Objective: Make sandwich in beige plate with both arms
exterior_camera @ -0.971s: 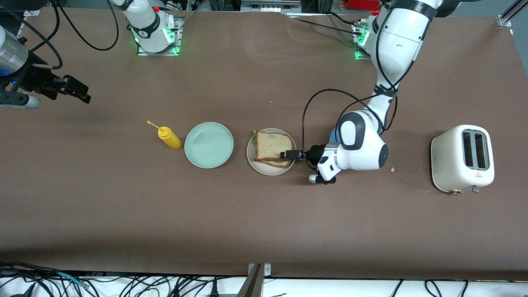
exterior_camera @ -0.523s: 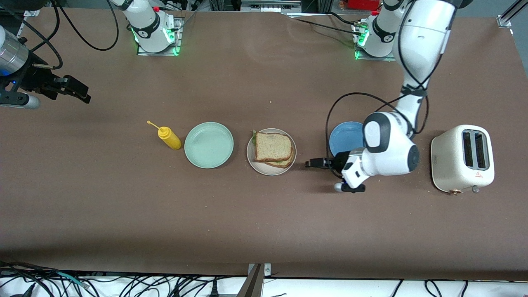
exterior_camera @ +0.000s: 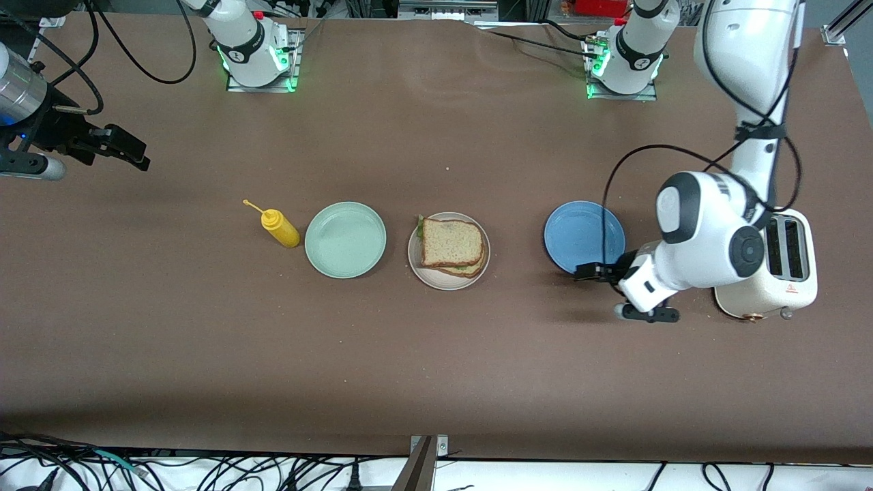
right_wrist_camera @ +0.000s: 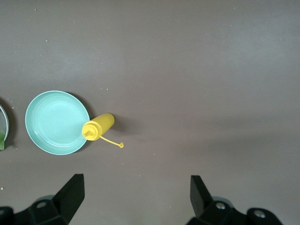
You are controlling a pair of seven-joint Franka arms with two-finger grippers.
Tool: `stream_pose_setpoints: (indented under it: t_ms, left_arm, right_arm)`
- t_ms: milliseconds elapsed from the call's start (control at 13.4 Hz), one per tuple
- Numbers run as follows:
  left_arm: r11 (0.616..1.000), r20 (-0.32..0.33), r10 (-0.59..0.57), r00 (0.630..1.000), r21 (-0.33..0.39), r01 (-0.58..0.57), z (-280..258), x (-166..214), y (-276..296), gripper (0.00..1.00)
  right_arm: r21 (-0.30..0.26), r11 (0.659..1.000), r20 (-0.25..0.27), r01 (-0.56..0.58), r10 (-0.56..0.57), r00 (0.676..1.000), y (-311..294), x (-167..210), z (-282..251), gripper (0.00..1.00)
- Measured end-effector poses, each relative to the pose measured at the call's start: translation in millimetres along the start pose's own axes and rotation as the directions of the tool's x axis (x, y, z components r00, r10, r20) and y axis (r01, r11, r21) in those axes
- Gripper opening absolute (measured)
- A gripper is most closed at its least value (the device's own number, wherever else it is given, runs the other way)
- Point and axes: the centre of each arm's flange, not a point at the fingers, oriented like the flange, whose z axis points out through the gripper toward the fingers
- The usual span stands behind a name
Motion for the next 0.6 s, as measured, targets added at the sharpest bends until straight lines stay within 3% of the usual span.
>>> stream_pose_setpoints:
  t_ms: [299, 598]
  left_arm:
    - [0.99, 0.02, 0.009, 1.0, 0.142, -0.012, -73, -24, -47, 1.0]
    - [0.982, 0.014, -0.014, 1.0, 0.188, 0.011, -148, -57, -75, 1.0]
  right_arm:
    - [0.0, 1.0, 0.0, 0.0, 0.0, 1.0, 0, 0, 0, 1.0]
    - [0.0, 1.0, 0.0, 0.0, 0.0, 1.0, 0, 0, 0, 1.0]
